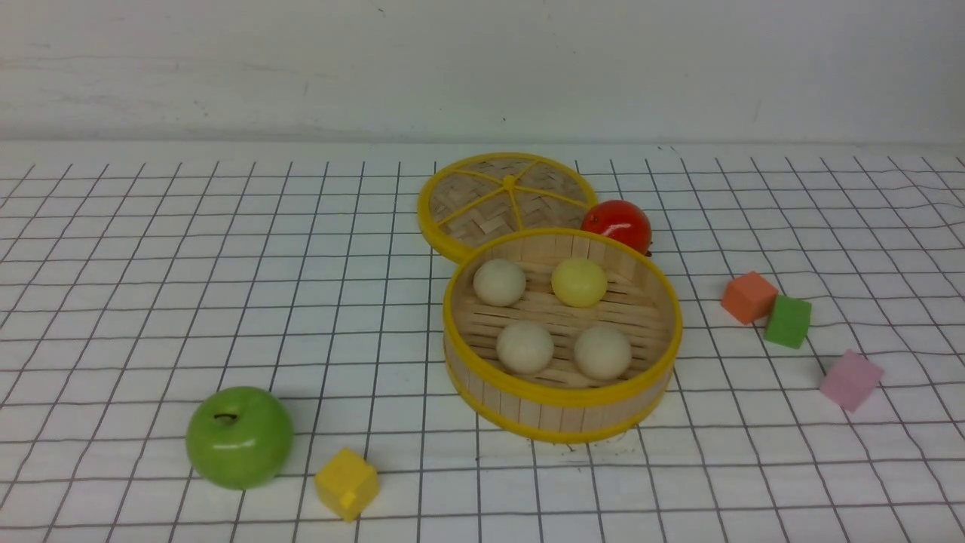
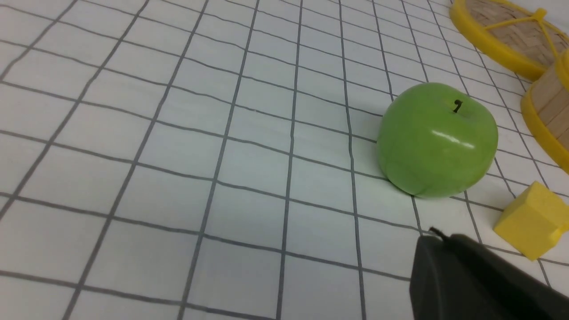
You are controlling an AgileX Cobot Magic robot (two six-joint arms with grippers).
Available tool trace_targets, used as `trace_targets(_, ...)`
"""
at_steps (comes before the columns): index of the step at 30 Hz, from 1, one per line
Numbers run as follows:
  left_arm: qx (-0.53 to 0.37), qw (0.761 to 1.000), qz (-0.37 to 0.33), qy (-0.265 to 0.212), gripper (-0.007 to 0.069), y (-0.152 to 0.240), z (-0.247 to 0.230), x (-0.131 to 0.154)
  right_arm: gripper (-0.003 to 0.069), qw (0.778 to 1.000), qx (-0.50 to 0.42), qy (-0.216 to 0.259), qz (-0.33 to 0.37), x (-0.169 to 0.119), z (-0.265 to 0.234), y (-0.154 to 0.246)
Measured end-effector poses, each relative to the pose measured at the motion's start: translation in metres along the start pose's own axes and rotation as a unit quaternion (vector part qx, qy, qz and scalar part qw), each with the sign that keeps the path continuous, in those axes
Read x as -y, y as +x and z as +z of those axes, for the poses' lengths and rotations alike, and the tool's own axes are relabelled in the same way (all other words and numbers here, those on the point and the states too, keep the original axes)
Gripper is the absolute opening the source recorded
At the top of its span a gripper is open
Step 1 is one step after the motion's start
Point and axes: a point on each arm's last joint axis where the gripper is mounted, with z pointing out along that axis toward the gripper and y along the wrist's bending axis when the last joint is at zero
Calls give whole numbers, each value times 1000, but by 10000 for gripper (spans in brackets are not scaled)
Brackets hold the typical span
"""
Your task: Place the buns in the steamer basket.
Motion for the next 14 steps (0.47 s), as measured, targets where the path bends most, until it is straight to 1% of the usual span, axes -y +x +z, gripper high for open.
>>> trace_targets(14, 0, 1000, 0, 0, 8, 0, 0, 0, 106, 1000, 0, 0, 0, 0, 0, 0)
